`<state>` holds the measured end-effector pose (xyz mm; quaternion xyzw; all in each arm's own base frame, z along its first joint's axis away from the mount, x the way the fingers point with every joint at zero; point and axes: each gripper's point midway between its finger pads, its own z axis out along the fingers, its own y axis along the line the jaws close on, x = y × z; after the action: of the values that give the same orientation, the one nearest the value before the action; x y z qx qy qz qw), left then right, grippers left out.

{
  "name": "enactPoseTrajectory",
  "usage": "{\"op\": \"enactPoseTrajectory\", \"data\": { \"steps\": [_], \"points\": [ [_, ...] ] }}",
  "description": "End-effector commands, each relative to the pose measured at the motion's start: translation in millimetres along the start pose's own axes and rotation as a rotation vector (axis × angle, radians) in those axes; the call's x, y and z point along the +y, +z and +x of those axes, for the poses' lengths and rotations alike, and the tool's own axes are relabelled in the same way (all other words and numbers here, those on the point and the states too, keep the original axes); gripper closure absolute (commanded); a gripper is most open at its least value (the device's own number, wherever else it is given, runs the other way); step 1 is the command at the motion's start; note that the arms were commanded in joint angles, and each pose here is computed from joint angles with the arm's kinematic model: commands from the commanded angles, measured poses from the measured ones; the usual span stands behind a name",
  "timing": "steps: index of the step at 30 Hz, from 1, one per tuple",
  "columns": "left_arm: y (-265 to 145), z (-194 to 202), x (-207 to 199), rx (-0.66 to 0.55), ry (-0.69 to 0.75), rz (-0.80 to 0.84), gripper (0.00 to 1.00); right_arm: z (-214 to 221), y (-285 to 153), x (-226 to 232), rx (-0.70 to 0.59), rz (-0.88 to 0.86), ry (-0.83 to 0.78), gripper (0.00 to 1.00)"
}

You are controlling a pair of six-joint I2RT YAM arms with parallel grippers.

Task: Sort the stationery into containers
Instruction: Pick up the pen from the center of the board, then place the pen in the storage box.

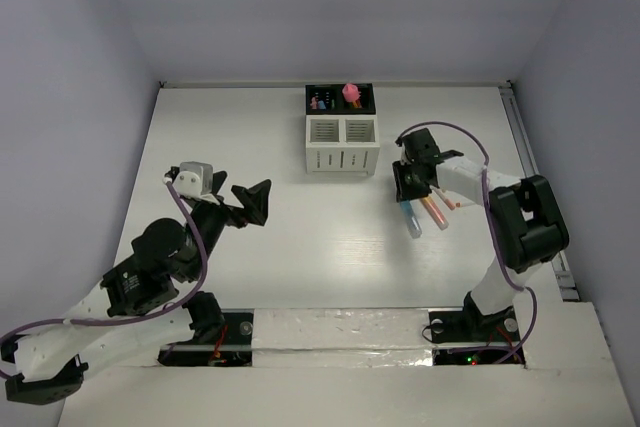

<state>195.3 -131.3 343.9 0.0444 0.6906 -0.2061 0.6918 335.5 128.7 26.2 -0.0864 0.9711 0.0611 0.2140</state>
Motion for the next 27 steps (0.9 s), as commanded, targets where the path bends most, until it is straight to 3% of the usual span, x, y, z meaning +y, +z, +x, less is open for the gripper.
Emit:
{"op": "enactPoseTrajectory", "data": {
  "steps": [1,9,14,21,27],
  "points": [
    [1.5,-6.3,3.9,-0.032,-0.012,-0.022,0.01,-47.0,-33.6,27.3,-0.194,-0.113,-0.016,0.76],
    [3.0,-7.8,14.1,-0.044,-0.017,-0.065,0.01,-82.6,-94.4,60.0,-0.378,-0.277,-0.036,0.82],
    [9.3,-6.3,17.5,-0.041,-0.015,-0.084,0.01,-110.3,-151.5,111.1,-0.523,-0.488,-0.071,0.82],
    [10.3,-8.4,24.6,-0.052,-0.032,-0.113,0.01,-201.7,-213.8,168.3,-0.838,-0.687,-0.045,0.82],
    [8.1,-14.2,37.6,-0.088,-0.048,-0.159,0.01,-263.3,-201.2,191.2,-0.971,-0.782,0.059,0.83]
  ]
}}
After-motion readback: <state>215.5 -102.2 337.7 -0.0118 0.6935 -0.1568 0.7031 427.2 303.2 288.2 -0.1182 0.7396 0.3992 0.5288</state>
